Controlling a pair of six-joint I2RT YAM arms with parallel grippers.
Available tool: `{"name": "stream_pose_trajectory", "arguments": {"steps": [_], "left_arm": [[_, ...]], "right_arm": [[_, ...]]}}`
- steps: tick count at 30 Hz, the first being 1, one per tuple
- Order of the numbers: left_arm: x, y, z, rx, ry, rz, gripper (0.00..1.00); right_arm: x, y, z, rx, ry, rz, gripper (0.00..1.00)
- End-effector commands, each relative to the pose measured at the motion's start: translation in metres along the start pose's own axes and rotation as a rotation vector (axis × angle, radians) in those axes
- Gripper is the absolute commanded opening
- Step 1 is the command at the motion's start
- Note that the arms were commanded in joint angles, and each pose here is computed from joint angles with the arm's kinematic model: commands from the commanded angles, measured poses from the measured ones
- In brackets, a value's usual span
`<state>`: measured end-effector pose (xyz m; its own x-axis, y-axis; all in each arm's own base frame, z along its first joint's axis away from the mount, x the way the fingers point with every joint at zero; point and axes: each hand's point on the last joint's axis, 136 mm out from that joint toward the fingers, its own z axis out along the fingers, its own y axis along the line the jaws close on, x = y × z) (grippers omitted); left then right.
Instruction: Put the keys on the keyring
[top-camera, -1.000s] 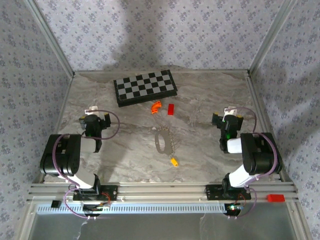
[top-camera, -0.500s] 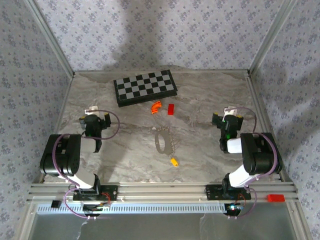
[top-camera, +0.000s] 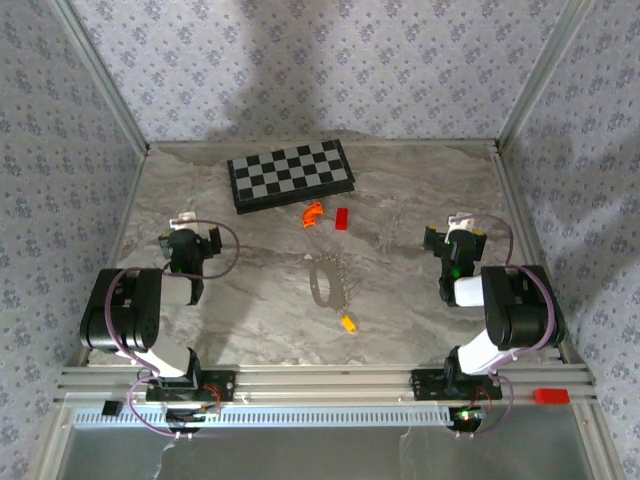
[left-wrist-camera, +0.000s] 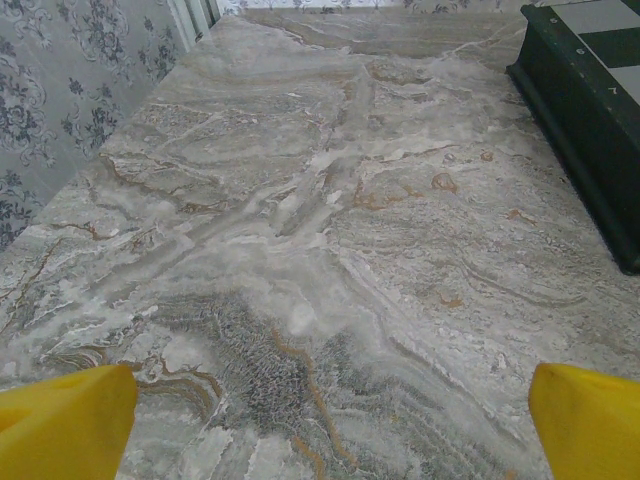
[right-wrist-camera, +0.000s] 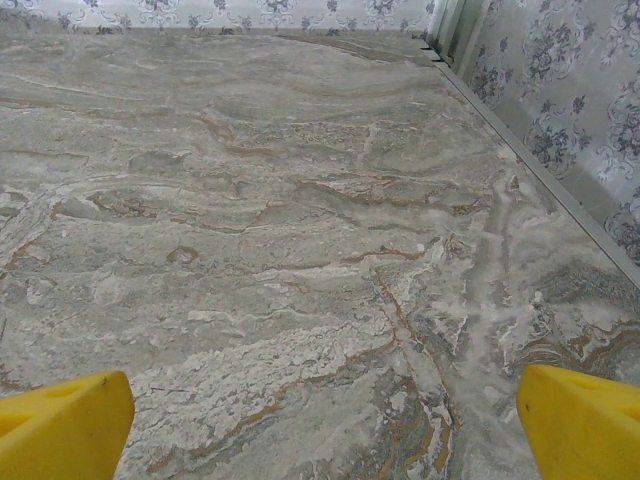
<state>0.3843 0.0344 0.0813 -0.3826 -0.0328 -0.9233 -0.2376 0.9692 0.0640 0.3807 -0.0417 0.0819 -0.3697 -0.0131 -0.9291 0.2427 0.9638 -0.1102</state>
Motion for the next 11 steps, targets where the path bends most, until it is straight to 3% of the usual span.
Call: {"name": "stream_pose_trajectory", "arguments": {"steps": [1, 11], "left_arm": [[-0.0126, -0.0005, 0.0023, 0.006, -0.031, -0.024, 1.0], [-0.012, -0.0002, 0.0024, 0.005, -0.029, -0.024, 1.0]], "right_arm": [[-0.0084, -0.0002, 0.0008, 0.001, -0.021, 0.024, 1.0], [-0.0091, -0.0002, -0.0001, 0.0, -0.028, 0.022, 1.0]]}}
